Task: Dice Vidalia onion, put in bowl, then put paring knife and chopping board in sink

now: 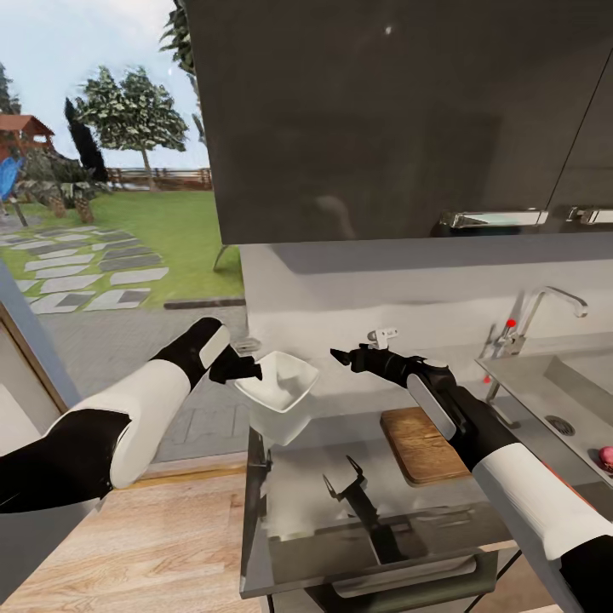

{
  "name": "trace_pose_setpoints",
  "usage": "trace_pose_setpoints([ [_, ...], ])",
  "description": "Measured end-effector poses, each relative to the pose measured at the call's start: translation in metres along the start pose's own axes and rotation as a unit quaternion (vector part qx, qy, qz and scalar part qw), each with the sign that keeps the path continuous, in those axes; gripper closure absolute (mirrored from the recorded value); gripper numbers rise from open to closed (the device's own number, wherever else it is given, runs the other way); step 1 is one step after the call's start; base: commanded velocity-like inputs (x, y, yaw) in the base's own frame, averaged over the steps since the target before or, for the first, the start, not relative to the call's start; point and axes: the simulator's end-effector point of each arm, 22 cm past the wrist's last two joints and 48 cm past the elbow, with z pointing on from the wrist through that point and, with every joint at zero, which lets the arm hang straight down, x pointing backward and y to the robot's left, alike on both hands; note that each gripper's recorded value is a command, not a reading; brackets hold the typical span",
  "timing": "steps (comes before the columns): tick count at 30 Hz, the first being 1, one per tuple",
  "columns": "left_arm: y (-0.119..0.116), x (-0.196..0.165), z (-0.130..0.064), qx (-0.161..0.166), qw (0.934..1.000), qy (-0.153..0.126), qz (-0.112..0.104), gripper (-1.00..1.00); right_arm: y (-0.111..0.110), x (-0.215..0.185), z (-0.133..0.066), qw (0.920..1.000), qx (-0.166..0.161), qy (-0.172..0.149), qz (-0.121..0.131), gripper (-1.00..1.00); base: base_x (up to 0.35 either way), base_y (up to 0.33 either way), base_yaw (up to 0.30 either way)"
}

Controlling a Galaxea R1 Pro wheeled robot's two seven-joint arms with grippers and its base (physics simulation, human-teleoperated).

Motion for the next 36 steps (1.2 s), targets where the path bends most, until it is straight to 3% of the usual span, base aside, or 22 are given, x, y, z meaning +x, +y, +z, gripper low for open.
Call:
trace_pose_setpoints([
  [9,0.003,-0.003,-0.001,-0.001,1.0,-0.006,-0.003,-1.0,0.001,0.0,0.0,1.0,-0.002,-0.001,-0.001,-1.0,0.0,0.0,0.0],
  [19,0.009,-0.025,-0.004,-0.004,0.9986,-0.051,-0.013,-1.0,0.002,-0.002,0.0,1.0,-0.003,-0.003,-0.002,-1.0,0.0,0.0,0.0],
  [36,0.009,-0.033,0.001,-0.003,0.9972,-0.072,-0.018,-1.0,0.002,-0.001,0.002,1.0,-0.004,-0.003,-0.002,-1.0,0.0,0.0,0.0],
])
